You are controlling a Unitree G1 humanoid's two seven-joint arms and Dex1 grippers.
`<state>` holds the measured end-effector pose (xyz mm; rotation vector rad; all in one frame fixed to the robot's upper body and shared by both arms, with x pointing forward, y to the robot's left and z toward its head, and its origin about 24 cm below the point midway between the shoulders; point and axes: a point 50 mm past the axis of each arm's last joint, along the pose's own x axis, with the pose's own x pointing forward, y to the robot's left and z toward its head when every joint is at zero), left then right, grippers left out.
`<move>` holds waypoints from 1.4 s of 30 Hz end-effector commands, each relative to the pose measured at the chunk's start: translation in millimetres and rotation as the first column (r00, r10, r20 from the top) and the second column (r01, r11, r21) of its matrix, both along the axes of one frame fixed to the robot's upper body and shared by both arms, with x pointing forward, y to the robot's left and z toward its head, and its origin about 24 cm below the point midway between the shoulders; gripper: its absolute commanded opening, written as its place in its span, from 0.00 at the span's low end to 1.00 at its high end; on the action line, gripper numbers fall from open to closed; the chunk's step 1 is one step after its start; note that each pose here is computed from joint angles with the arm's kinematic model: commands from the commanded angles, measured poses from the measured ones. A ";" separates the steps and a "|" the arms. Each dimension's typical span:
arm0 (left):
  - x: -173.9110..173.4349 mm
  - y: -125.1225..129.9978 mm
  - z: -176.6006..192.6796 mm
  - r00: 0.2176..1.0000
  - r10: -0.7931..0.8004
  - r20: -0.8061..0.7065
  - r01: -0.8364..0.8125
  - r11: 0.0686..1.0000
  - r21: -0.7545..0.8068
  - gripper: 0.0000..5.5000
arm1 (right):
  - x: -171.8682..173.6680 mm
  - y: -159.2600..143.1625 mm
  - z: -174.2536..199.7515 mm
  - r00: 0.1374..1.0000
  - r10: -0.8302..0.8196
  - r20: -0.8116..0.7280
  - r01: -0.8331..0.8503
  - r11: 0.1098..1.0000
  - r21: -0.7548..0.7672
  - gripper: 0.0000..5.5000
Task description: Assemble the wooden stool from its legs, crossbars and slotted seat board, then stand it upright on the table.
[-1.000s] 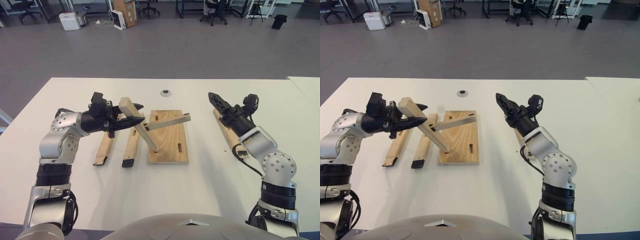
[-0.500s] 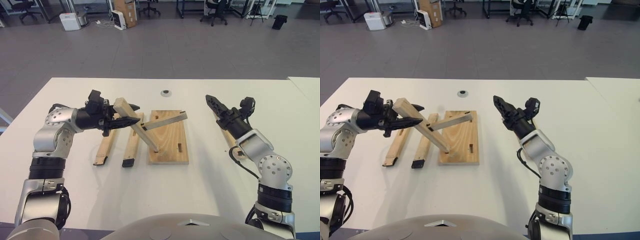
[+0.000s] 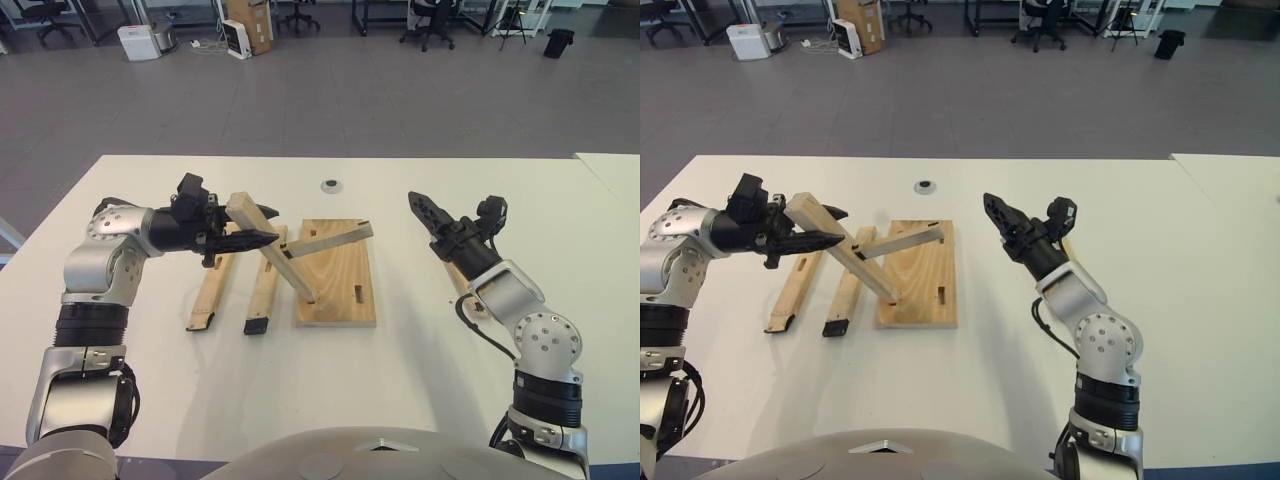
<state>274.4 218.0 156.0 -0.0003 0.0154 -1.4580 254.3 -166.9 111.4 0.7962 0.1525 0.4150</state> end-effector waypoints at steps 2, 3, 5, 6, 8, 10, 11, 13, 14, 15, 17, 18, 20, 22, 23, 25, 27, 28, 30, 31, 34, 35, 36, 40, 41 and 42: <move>4.6 2.1 20.5 1.000 0.008 0.030 -0.007 1.000 -0.009 0.37 | -1.9 4.1 -2.6 1.000 -0.014 -0.010 0.014 1.000 -0.002 0.70; 5.0 2.6 20.8 0.999 0.009 0.031 -0.009 1.000 -0.006 0.37 | -1.9 4.6 -3.0 1.000 -0.015 -0.010 0.015 1.000 0.000 0.70; 3.2 1.1 16.4 1.000 0.004 0.023 -0.004 1.000 0.002 0.37 | -1.5 5.4 -3.5 1.000 -0.014 -0.010 0.014 1.000 0.002 0.70; 1.4 -0.3 13.7 1.000 -0.003 0.017 0.003 1.000 0.005 0.37 | -1.2 5.5 -3.5 1.000 -0.012 -0.010 0.013 1.000 0.002 0.70; -0.7 -1.4 10.6 1.000 -0.010 0.009 0.010 1.000 0.010 0.37 | -0.8 5.1 -3.4 1.000 -0.012 -0.009 0.012 1.000 0.000 0.70; -1.0 -0.7 6.7 1.000 -0.008 0.005 0.008 1.000 0.017 0.37 | -0.9 4.9 -4.0 1.000 -0.012 -0.010 0.012 1.000 -0.002 0.70; -0.9 -0.6 4.4 1.000 -0.007 0.002 0.007 1.000 0.021 0.37 | -0.8 5.0 -4.2 1.000 -0.011 -0.011 0.011 1.000 -0.002 0.70; -0.6 -0.5 -0.2 1.000 -0.002 0.000 0.002 1.000 0.027 0.37 | -0.3 5.0 -4.2 1.000 -0.010 -0.010 0.010 1.000 -0.003 0.70; -0.1 -0.6 -2.4 1.000 -0.001 0.000 0.001 0.999 0.033 0.37 | -0.2 5.0 -4.0 1.000 -0.010 -0.010 0.010 1.000 -0.003 0.70; 0.4 -0.6 -4.1 1.000 0.001 0.001 -0.001 0.999 0.037 0.37 | 0.1 5.2 -3.9 1.000 -0.009 -0.009 0.009 1.000 -0.003 0.70; 2.3 -2.3 -6.4 1.000 0.004 0.006 -0.004 0.999 0.037 0.37 | 0.4 5.2 -4.1 1.000 -0.008 -0.010 0.008 1.000 -0.004 0.70; 3.1 -4.1 -6.7 1.000 0.002 0.010 -0.003 0.999 0.032 0.37 | 0.6 5.2 -4.4 1.000 -0.008 -0.012 0.008 1.000 -0.005 0.70; 2.9 -7.7 -7.4 1.000 -0.010 0.013 0.010 1.000 0.027 0.37 | 0.6 5.4 -4.7 1.000 -0.006 -0.014 0.006 1.000 -0.006 0.70; -0.2 -8.1 -7.0 1.000 -0.030 0.005 0.030 0.999 0.035 0.37 | 0.2 5.1 -5.1 1.000 -0.006 -0.015 0.006 1.000 -0.007 0.70; -1.7 -6.9 -6.0 0.999 -0.037 0.001 0.037 0.998 0.044 0.37 | 0.1 4.8 -5.2 1.000 -0.008 -0.015 0.007 1.000 -0.007 0.70; -2.6 -3.6 -3.2 0.999 -0.043 0.001 0.043 0.997 0.062 0.37 | -0.2 4.5 -5.3 1.000 -0.011 -0.015 0.011 1.000 -0.005 0.70; -1.2 -0.1 1.3 0.999 -0.040 0.011 0.039 0.996 0.077 0.37 | -0.8 4.4 -5.5 1.000 -0.016 -0.015 0.016 1.000 -0.004 0.70; -0.3 1.7 3.7 0.999 -0.036 0.017 0.035 0.996 0.084 0.37 | -1.0 4.5 -5.8 1.000 -0.017 -0.014 0.017 1.000 -0.003 0.70; 1.8 3.6 7.0 0.999 -0.033 0.027 0.030 0.995 0.093 0.37 | -1.3 4.9 -6.1 1.000 -0.019 -0.014 0.019 1.000 0.000 0.70; 2.0 3.9 7.3 0.999 -0.033 0.028 0.030 0.995 0.094 0.37 | -1.4 5.5 -6.3 1.000 -0.019 -0.015 0.019 1.000 0.002 0.70; 0.9 5.3 6.6 0.999 -0.033 0.028 0.030 0.994 0.101 0.37 | -2.1 7.3 -6.9 1.000 -0.015 -0.017 0.015 1.000 0.005 0.70; 1.0 6.5 7.3 0.999 -0.031 0.029 0.028 0.994 0.105 0.37 | -2.3 7.3 -7.2 1.000 -0.015 -0.018 0.015 1.000 0.006 0.70; 1.0 7.8 8.4 0.999 -0.027 0.032 0.023 0.994 0.108 0.37 | -2.2 7.5 -7.3 1.000 -0.015 -0.019 0.015 1.000 0.006 0.70; -2.5 7.1 13.6 0.999 -0.019 0.040 0.015 0.995 0.098 0.37 | -2.1 7.3 -7.9 1.000 -0.015 -0.019 0.015 1.000 0.005 0.70; -3.4 6.1 12.4 0.999 -0.024 0.037 0.020 0.994 0.105 0.37 | -2.0 7.5 -8.1 1.000 -0.015 -0.020 0.015 1.000 0.005 0.70; -3.0 5.5 11.9 0.999 -0.020 0.043 0.015 0.994 0.106 0.37 | -1.8 7.8 -8.3 1.000 -0.014 -0.020 0.014 1.000 0.004 0.70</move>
